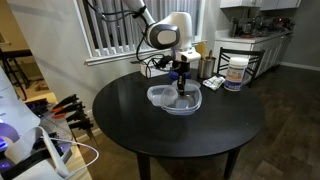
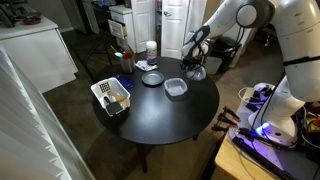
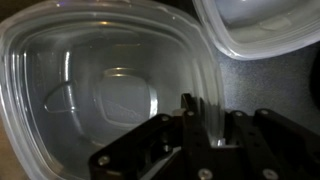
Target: Stack the three bowls onto each other
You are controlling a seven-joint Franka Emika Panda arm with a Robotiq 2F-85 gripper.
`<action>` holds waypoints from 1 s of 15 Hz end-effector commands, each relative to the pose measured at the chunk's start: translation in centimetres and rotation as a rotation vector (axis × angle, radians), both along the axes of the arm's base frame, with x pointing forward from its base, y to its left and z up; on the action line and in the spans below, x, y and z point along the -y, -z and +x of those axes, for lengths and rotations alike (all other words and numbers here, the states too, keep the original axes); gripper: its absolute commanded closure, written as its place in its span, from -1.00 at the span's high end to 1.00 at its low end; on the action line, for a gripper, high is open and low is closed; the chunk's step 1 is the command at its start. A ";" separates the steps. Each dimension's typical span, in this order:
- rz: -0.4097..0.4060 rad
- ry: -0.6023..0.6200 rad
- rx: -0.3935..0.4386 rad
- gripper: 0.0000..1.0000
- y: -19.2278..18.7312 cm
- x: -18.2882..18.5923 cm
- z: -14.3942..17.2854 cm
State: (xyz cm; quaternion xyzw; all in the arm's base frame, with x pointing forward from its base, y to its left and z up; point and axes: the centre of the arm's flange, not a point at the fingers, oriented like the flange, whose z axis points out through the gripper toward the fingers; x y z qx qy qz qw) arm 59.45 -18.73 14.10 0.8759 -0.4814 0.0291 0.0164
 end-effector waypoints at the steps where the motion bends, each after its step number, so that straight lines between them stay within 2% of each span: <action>1: -0.017 -0.078 -0.008 -0.97 -3.2 -2.8 -1.3; 9: -0.028 -0.353 0.044 -0.97 -5.6 -10.8 2.3; 15: 0.008 -0.505 0.068 -0.97 -5.7 -16.0 4.7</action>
